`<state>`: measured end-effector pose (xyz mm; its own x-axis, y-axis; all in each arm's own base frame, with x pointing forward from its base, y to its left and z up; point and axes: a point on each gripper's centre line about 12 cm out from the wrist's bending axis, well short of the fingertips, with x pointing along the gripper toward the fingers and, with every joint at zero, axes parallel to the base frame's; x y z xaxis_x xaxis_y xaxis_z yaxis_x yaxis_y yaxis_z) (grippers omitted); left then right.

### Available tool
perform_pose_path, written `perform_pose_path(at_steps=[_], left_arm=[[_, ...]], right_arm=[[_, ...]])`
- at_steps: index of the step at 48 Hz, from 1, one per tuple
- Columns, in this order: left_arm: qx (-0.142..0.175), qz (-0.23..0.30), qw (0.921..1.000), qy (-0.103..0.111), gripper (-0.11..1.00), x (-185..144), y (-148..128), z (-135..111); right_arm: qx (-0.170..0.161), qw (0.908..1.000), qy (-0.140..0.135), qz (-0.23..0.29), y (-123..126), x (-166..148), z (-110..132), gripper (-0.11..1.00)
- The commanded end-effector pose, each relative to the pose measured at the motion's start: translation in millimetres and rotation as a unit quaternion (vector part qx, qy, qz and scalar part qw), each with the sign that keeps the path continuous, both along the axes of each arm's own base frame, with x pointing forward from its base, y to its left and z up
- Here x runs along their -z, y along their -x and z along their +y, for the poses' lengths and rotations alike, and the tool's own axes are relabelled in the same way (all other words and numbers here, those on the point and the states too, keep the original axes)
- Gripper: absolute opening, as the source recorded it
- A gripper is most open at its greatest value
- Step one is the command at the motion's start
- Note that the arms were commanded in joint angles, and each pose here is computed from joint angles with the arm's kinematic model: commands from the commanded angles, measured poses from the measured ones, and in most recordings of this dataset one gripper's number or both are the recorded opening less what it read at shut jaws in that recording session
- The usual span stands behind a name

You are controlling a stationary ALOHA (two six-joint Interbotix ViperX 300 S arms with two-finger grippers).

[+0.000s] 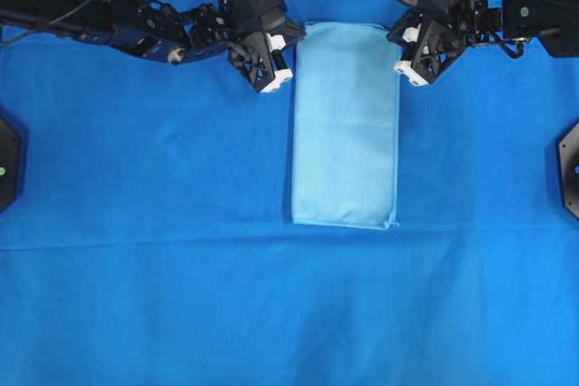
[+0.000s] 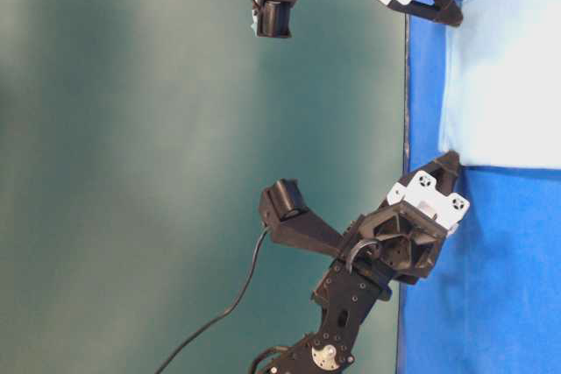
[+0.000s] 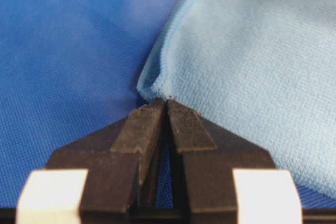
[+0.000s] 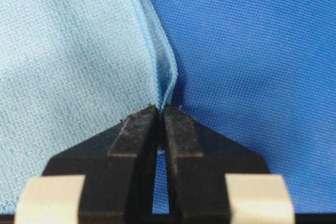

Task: Fold the light blue towel.
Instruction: 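Move both grippers to the far corners of the folded strip and grasp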

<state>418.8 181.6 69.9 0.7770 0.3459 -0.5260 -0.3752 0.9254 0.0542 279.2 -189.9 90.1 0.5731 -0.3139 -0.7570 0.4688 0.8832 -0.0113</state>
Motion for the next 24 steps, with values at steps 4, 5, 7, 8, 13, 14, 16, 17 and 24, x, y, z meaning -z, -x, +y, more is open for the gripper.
perform_pose_path(at_steps=[4, 5, 7, 8, 13, 14, 16, 17, 24], left_arm=[[0.005, -0.016, 0.9998, -0.010, 0.00, -13.0, -6.9, -0.3], [0.006, -0.017, 0.9998, -0.011, 0.00, -13.7, -6.9, -0.2], [0.006, -0.016, 0.9998, -0.012, 0.00, -14.8, -6.6, 0.4], [0.007, -0.018, 0.9997, -0.013, 0.00, -16.8, -7.0, -0.2], [0.006, -0.029, 0.9994, -0.019, 0.00, -31.0, -6.0, 0.1], [0.006, -0.032, 0.9993, -0.019, 0.00, -33.6, -5.3, -0.1], [0.007, -0.036, 0.9991, -0.022, 0.00, -39.8, -4.4, -0.6], [0.007, -0.040, 0.9989, -0.024, 0.00, -43.6, -4.2, -0.7], [0.007, -0.049, 0.9983, -0.029, 0.00, -56.7, 0.3, -2.6]], right_arm=[[-0.003, 0.9999, 0.003, -0.015, -2.2, -6.3, 0.4, 0.03], [-0.003, 0.9999, 0.004, -0.015, -2.2, -6.8, 0.4, 0.03], [-0.002, 0.9998, 0.004, -0.018, -2.7, -8.2, 0.0, 0.03], [-0.002, 0.9998, 0.005, -0.018, -2.6, -8.7, -0.1, 0.03], [0.002, 0.9996, 0.012, -0.025, -1.9, -17.6, -0.6, 0.03], [0.002, 0.9995, 0.014, -0.027, -0.9, -19.7, -0.2, 0.03], [0.003, 0.9994, 0.019, -0.029, -0.3, -24.6, 0.7, 0.03], [0.004, 0.9992, 0.022, -0.032, 0.8, -28.6, 1.0, 0.03], [0.003, 0.9983, 0.037, -0.045, 4.3, -45.1, 5.9, 0.03]])
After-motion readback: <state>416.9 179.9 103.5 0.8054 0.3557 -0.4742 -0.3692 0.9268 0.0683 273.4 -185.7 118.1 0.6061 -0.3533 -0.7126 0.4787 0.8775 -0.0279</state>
